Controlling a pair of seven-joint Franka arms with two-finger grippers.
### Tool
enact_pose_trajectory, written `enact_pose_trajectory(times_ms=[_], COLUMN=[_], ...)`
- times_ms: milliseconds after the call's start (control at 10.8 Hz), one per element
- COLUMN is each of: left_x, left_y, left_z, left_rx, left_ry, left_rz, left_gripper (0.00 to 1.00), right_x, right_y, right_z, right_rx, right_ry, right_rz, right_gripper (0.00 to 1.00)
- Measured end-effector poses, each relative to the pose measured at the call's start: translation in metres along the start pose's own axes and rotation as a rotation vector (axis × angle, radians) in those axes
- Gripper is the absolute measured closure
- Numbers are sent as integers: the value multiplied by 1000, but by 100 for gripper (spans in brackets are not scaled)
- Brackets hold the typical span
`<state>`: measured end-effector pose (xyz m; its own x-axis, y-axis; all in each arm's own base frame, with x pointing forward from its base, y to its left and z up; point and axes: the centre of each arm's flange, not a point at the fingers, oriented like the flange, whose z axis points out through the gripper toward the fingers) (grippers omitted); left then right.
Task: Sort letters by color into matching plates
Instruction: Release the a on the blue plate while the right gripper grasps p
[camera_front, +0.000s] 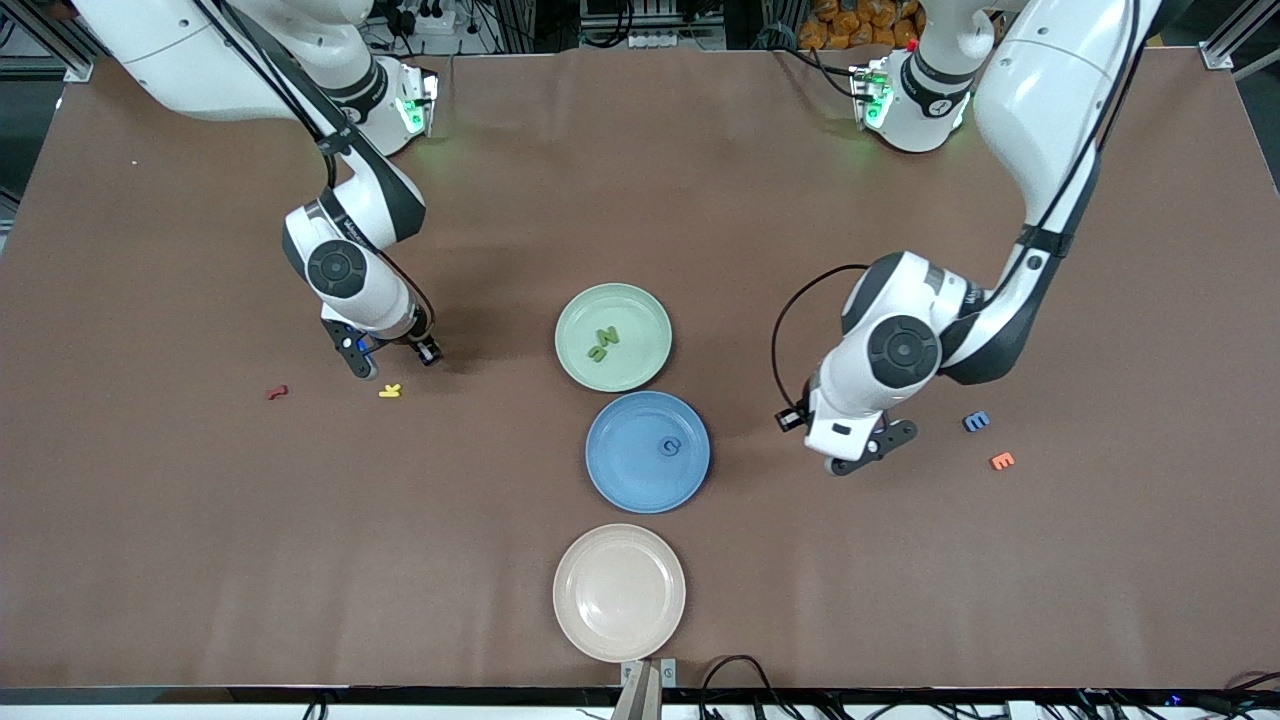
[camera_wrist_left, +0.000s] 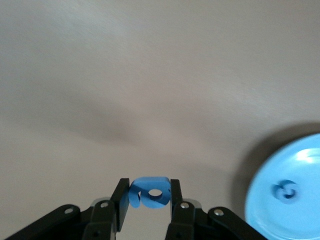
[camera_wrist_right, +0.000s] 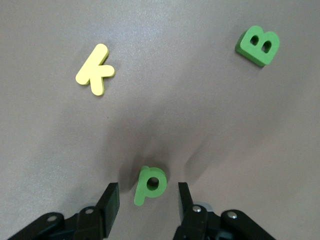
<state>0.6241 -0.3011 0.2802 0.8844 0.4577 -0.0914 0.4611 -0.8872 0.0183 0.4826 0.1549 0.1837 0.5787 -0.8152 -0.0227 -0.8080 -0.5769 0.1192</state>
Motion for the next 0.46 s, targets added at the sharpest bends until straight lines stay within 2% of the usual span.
enact_pose_trajectory(times_ms=[185, 462], left_x=[-15, -36], left_y=[31, 65], left_z=[-1, 1], left_rx=[-43, -173], left_ry=[11, 24], left_rz=[-33, -52], left_gripper=[63, 63], right_x=[1, 5], right_y=[1, 2], right_z=[0, 1], right_rx=[1, 7], right_ry=[0, 0], right_rz=[-3, -2], right_gripper=[47, 48])
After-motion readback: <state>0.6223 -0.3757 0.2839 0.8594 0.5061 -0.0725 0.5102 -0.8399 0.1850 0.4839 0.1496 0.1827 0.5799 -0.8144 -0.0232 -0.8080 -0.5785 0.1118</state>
